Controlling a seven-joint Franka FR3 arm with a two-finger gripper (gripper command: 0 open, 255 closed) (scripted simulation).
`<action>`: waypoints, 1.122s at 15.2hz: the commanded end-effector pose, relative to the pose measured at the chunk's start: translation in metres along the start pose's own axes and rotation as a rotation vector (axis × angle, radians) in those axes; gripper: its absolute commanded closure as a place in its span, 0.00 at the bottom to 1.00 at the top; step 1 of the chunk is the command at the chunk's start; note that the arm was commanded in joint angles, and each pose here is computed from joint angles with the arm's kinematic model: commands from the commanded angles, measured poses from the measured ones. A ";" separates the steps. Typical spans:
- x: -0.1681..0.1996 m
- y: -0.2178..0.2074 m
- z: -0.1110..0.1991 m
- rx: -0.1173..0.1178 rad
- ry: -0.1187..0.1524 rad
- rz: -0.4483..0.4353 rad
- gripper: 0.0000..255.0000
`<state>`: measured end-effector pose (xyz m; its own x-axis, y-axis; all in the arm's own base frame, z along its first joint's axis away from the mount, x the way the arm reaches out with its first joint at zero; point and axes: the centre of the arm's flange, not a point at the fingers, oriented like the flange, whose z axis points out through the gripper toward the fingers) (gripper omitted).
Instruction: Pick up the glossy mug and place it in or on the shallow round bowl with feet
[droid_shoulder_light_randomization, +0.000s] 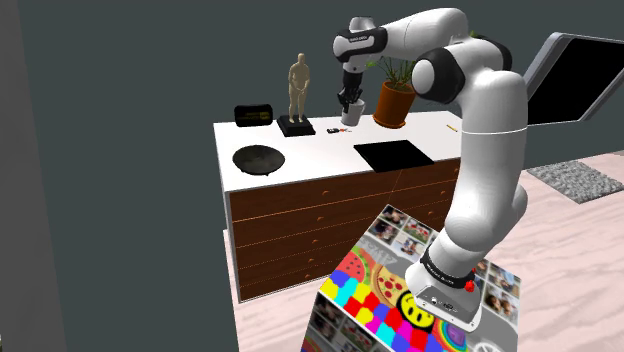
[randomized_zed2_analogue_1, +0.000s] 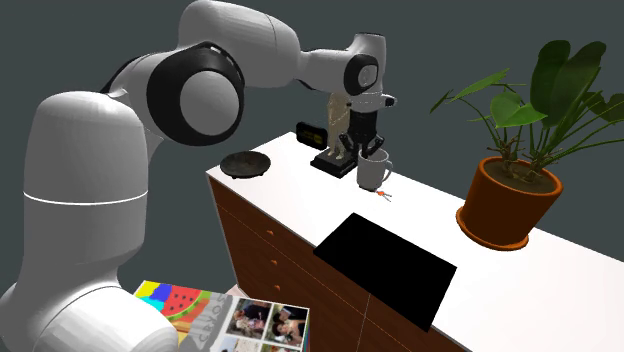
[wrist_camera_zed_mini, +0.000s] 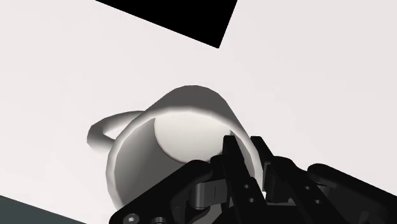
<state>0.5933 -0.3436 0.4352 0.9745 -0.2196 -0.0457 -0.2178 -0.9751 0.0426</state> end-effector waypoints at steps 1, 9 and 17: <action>0.000 0.001 -0.010 0.000 0.000 0.000 1.00; -0.002 -0.037 -0.040 0.000 0.000 0.000 1.00; -0.004 -0.142 -0.051 0.000 0.000 0.000 1.00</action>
<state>0.6217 -0.2159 0.4792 0.9747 -0.2186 -0.0462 -0.2167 -0.9753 0.0419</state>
